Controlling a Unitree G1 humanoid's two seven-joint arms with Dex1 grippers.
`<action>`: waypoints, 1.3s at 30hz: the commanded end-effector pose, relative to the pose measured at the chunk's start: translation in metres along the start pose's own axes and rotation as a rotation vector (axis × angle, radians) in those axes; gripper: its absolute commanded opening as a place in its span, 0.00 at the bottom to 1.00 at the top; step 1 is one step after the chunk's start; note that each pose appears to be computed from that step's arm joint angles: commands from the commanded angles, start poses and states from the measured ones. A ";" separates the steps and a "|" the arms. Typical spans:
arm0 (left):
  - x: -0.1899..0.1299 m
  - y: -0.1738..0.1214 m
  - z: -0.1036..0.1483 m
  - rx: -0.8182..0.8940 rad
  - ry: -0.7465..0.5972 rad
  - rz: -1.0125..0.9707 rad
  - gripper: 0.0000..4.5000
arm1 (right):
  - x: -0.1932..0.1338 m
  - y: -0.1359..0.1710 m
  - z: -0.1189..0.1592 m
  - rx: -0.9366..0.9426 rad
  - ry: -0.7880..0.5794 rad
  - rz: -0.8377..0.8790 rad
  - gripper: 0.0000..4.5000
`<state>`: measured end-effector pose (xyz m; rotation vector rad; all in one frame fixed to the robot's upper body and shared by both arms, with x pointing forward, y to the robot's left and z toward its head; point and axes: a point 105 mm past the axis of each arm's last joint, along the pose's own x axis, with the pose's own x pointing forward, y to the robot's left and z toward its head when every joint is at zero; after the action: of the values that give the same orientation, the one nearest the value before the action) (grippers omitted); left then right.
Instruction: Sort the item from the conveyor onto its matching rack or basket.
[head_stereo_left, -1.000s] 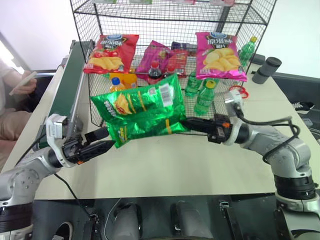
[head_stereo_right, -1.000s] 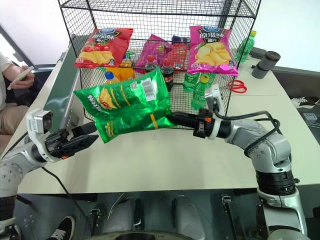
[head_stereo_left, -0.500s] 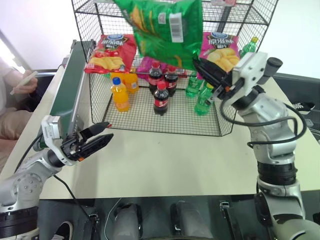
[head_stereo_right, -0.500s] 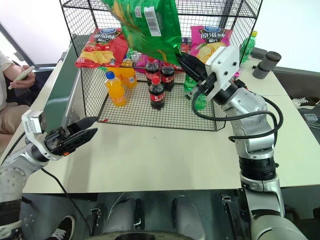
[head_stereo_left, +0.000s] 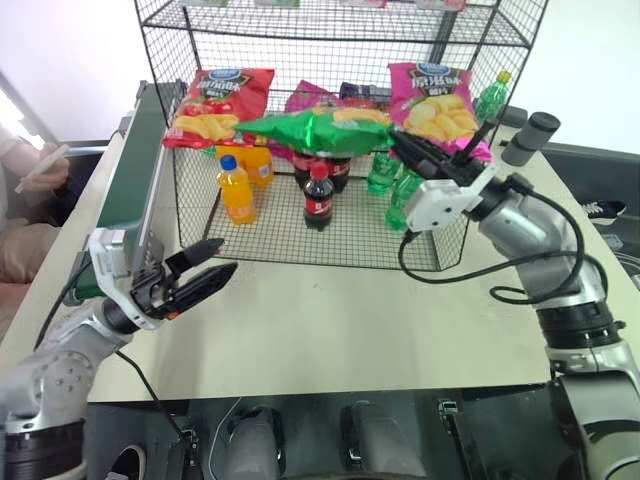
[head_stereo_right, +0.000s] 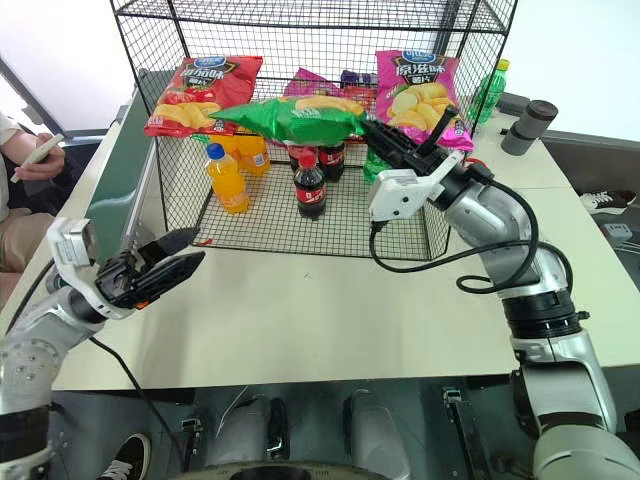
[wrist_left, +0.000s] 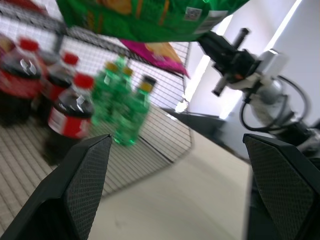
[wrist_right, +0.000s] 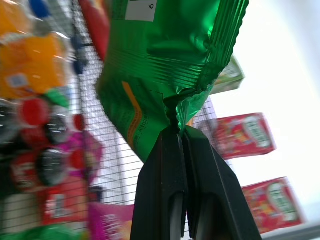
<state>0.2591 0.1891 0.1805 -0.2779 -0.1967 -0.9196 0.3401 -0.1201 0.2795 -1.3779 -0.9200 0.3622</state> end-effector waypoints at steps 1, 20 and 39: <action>0.006 -0.005 0.016 0.242 -0.033 0.050 0.99 | 0.001 -0.022 -0.001 -0.104 0.006 -0.096 0.00; 0.020 -0.010 0.017 0.268 -0.097 0.065 0.99 | 0.017 0.027 -0.046 -0.114 0.271 -0.052 0.00; 0.023 -0.001 0.023 0.394 -0.133 0.161 0.99 | 0.059 0.033 -0.014 -0.046 0.212 -0.045 0.00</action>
<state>0.2726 0.1783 0.2004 -0.0131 -0.4201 -0.6981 0.3985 -0.0874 0.2592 -1.4106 -0.7469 0.1677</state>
